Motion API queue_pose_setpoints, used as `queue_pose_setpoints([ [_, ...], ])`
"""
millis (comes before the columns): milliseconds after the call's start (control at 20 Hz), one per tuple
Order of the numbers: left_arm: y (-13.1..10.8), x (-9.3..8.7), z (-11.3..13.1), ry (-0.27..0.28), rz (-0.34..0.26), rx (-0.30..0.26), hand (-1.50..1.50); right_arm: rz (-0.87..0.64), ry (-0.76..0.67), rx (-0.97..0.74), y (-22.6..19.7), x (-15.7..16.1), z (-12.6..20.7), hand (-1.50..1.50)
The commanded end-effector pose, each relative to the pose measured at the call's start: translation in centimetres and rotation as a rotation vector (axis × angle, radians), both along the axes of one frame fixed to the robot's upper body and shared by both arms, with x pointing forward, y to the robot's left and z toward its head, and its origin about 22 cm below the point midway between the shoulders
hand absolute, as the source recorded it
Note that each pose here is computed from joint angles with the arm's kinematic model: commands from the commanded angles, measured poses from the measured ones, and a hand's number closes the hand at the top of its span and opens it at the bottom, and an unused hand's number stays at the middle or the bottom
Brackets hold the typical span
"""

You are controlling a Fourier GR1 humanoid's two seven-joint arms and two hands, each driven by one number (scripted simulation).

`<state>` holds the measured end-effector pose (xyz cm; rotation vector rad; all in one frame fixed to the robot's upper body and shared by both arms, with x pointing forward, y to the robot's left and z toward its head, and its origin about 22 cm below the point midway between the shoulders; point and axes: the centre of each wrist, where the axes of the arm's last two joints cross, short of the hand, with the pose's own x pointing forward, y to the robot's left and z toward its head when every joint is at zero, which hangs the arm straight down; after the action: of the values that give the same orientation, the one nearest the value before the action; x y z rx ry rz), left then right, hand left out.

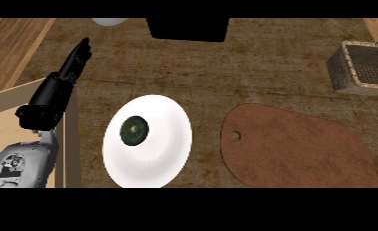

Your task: Pick the lemon from the cutting board and place it in the basket

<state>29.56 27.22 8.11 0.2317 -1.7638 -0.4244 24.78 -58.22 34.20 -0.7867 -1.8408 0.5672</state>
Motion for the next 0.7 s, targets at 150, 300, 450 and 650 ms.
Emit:
queue_pose_setpoints([
  [150, -0.9, 0.6, -0.1, -0.002, -0.030, -0.002, 0.00, 0.199, 0.086, 0.005, 1.4, 0.6, 3.8, 1.50],
  [300, -0.6, 0.6, 0.5, -0.013, -0.014, 0.007, 0.00, 0.199, 0.159, -0.007, 2.8, 2.3, 4.3, 1.50],
  [450, -0.2, 0.8, -0.1, 0.010, -0.018, 0.017, 0.00, 0.216, 0.203, -0.003, 4.1, 3.5, 5.3, 1.50],
  [650, 0.0, 0.7, -0.1, 0.001, -0.003, 0.019, 0.00, 0.255, 0.293, -0.073, 5.9, 5.7, 4.6, 1.50],
])
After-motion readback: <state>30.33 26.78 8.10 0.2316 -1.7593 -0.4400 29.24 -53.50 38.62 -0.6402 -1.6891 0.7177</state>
